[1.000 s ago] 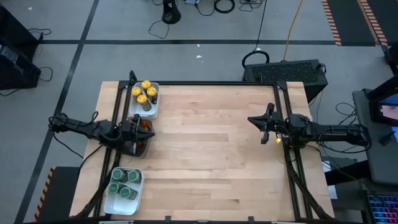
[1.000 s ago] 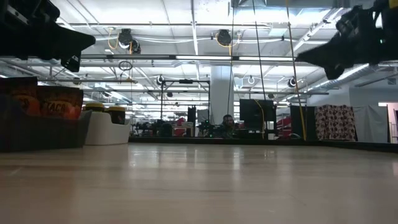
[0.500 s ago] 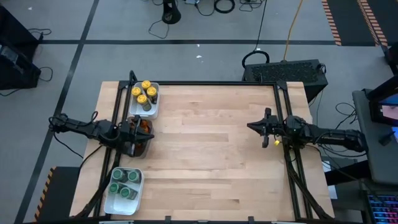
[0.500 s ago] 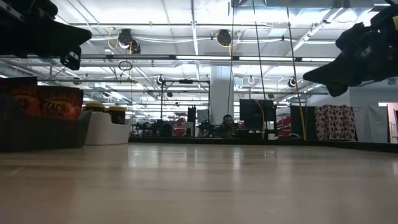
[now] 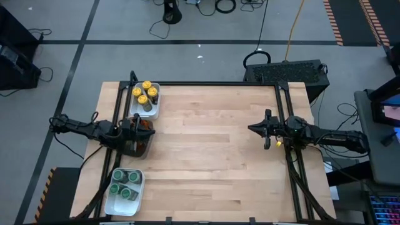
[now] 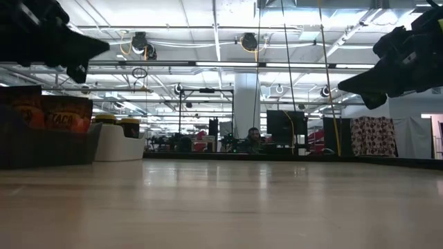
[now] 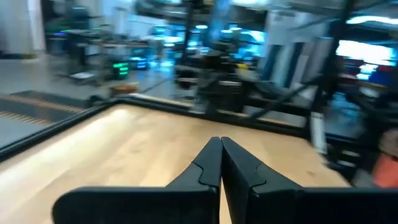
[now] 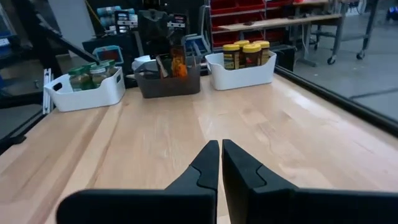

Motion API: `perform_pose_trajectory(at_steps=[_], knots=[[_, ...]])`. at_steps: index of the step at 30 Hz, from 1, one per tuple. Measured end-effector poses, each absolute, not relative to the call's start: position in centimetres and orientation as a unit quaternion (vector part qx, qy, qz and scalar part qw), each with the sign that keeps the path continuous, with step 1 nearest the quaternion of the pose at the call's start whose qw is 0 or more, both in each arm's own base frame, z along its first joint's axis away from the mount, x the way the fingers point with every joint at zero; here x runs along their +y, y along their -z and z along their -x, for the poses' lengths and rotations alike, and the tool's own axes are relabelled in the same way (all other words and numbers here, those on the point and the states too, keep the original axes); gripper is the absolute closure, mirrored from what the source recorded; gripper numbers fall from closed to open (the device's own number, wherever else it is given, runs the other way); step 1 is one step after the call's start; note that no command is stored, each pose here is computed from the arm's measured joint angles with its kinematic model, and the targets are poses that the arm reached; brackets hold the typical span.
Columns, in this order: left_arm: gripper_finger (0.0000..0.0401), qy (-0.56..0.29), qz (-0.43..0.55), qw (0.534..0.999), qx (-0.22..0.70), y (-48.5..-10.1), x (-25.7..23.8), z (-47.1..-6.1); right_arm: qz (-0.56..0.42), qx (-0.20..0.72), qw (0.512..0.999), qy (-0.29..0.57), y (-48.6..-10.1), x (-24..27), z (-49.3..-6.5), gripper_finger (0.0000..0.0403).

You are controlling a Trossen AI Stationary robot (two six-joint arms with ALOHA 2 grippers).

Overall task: Sort spices by type
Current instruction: Return to Home Position

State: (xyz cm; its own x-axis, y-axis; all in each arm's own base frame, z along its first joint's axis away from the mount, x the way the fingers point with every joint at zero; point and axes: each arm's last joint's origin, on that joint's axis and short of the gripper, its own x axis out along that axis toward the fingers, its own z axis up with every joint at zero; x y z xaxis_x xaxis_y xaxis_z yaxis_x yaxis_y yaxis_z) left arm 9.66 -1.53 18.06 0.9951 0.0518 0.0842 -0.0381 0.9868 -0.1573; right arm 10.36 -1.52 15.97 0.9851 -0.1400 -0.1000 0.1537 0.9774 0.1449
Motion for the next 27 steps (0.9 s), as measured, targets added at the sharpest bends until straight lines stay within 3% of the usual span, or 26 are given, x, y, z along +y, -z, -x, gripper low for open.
perform_pose_trajectory(at_steps=[4,27], knots=[[0.039,-0.069,0.082,0.994,-0.037,-17.86,-1.26,-9.66,-0.108,0.045,0.99,0.077,-15.92,-1.53,-10.39,0.0403],[0.039,-0.067,0.085,0.993,-0.038,-17.88,-1.27,-9.66,-0.115,0.044,0.989,0.078,-15.93,-1.54,-10.4,0.0403]])
